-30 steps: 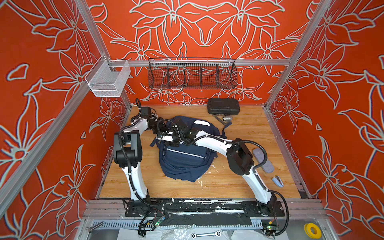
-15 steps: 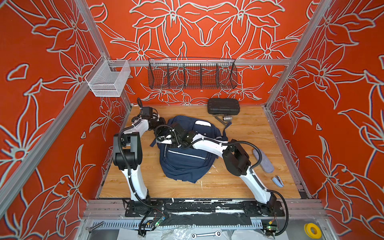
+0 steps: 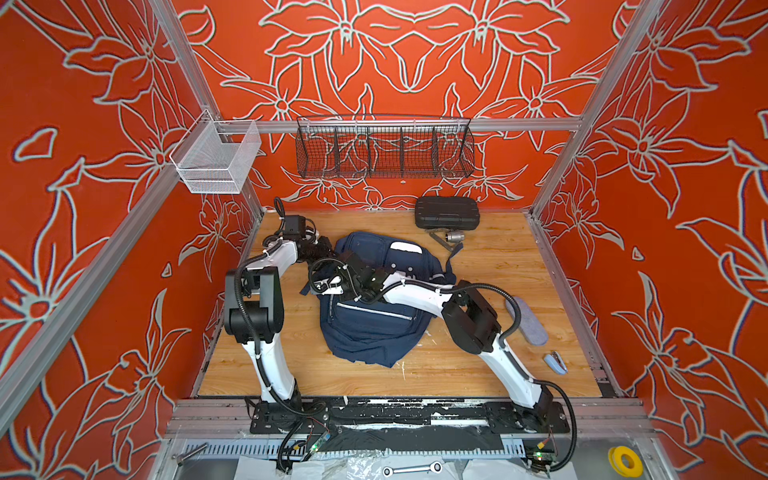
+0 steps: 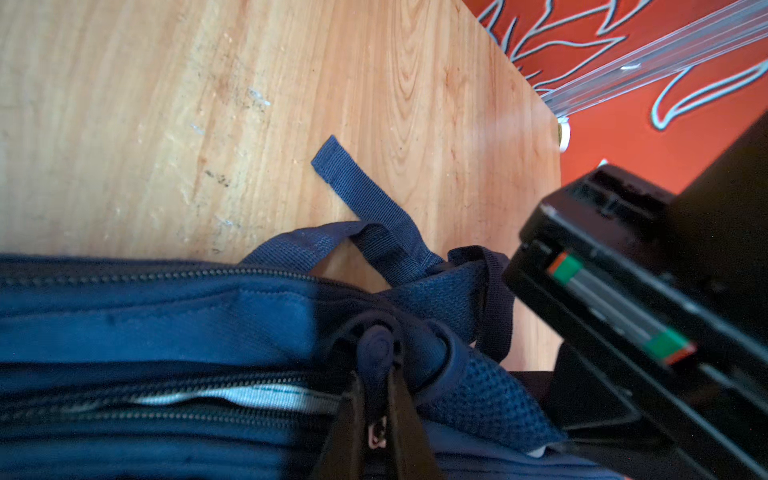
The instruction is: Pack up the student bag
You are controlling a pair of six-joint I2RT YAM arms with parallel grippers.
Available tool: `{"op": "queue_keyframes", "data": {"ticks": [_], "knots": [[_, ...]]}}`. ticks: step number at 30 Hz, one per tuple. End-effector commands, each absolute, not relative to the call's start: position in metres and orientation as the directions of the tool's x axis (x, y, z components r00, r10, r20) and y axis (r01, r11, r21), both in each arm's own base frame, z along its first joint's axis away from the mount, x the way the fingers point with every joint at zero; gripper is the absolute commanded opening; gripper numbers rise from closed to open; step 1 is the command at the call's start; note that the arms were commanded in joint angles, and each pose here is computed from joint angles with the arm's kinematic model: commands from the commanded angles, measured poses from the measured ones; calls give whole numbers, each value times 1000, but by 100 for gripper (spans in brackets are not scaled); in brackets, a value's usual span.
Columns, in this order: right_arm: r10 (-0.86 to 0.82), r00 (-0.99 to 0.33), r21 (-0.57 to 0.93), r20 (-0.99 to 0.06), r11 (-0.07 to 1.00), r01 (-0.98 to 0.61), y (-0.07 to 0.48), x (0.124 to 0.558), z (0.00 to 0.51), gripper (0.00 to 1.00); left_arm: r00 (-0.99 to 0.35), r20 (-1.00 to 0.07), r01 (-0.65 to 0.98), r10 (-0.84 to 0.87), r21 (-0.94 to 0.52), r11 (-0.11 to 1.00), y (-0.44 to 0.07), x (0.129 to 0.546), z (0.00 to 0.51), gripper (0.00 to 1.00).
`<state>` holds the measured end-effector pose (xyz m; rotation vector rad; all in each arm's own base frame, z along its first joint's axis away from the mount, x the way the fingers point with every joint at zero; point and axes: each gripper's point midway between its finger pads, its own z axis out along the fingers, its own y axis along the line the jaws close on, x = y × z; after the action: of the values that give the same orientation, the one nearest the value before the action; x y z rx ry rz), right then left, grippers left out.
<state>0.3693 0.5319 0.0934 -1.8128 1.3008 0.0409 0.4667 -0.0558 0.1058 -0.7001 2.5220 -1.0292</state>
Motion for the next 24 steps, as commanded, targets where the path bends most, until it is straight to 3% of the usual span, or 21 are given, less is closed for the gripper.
{"op": "queue_keyframes", "data": {"ticks": [1,4,14,24], "knots": [[-712,446,-621,-542,-18,-784,532,359,116,5,-854,-105,-260,-510,-763,592,-76,455,134,0],[-660,435,-582,-613,4,-813,531,346,130,0,-854,-106,-261,-509,-760,595,-76,455,133,0],[-478,345,-400,-808,14,-916,526,312,148,0,-852,-104,-261,-513,-765,589,-73,459,134,0],[-449,229,-258,-864,2,-966,528,306,140,0,-849,-81,-272,-522,-780,563,-77,448,132,0]]}}
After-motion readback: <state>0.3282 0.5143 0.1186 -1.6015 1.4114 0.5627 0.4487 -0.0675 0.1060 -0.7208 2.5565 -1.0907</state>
